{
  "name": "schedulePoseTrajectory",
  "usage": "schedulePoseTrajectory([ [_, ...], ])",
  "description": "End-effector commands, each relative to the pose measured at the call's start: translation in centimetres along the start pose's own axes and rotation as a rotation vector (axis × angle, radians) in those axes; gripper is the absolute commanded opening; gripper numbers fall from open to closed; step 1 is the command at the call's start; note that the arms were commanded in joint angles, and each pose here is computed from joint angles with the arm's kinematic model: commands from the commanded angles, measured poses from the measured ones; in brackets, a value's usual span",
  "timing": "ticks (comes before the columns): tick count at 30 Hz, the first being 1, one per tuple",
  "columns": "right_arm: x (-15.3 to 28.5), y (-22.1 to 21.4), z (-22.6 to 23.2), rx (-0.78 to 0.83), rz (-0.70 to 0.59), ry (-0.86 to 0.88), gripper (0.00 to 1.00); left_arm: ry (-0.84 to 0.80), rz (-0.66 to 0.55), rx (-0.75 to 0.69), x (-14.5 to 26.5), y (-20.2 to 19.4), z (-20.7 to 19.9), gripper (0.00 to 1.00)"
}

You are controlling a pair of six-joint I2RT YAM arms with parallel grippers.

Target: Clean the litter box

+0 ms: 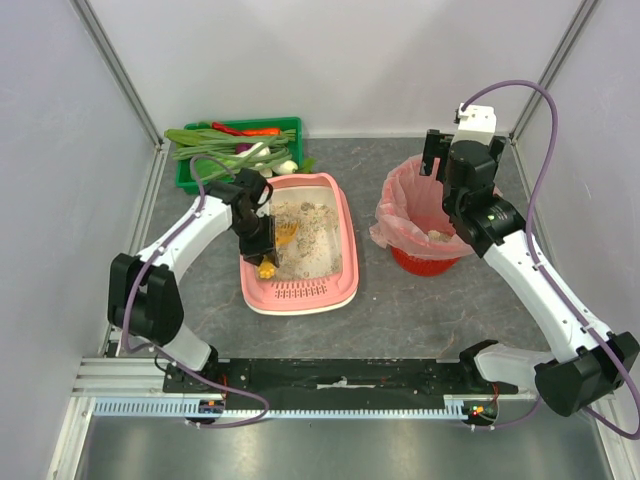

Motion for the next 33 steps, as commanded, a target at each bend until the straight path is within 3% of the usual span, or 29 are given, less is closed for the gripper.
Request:
schedulePoseTrajectory([
  [1, 0.3, 1.8, 0.5, -0.045, -0.040, 0.026, 0.96, -0.020, -0.106, -0.124, 1.3, -0.1, -0.6, 0.02],
  [9, 0.1, 1.8, 0.8, -0.036, -0.032, 0.036, 0.95, -0.021, -0.279, -0.307, 3.3, -1.4, -0.5, 0.02],
  [17, 0.0, 2.5, 1.1, -0.046, -0.037, 0.049, 0.95, 0.031, -0.293, -0.471, 3.2, -3.8, -0.3, 0.02],
  [21, 0.1, 2.8, 1.3, -0.054, -0.036, 0.060, 0.95, 0.065, -0.328, -0.446, 3.8, -4.3, 0.2, 0.02],
  [25, 0.3, 3.0, 1.5, -0.063, -0.036, 0.070, 0.95, -0.056, -0.323, -0.439, 3.1, -5.0, -1.2, 0.02],
  [30, 0.6, 3.3, 1.7, -0.067, -0.039, 0.079, 0.95, 0.001, -0.285, -0.456, 2.3, -5.8, -1.4, 0.02],
  [33, 0.9, 3.5, 1.6, -0.070, -0.043, 0.078, 0.95, -0.063, -0.327, -0.419, 2.7, -5.6, -1.2, 0.02],
])
Point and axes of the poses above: each gripper's point midway between its finger pads, its own x axis back along the fingers, its own z axis along the line the jaws close on, y = z × x, the point moved 8 cm from there along x, back along the fingers, and after that the axes turned 11 degrees about -x, right-handed, at the moved point
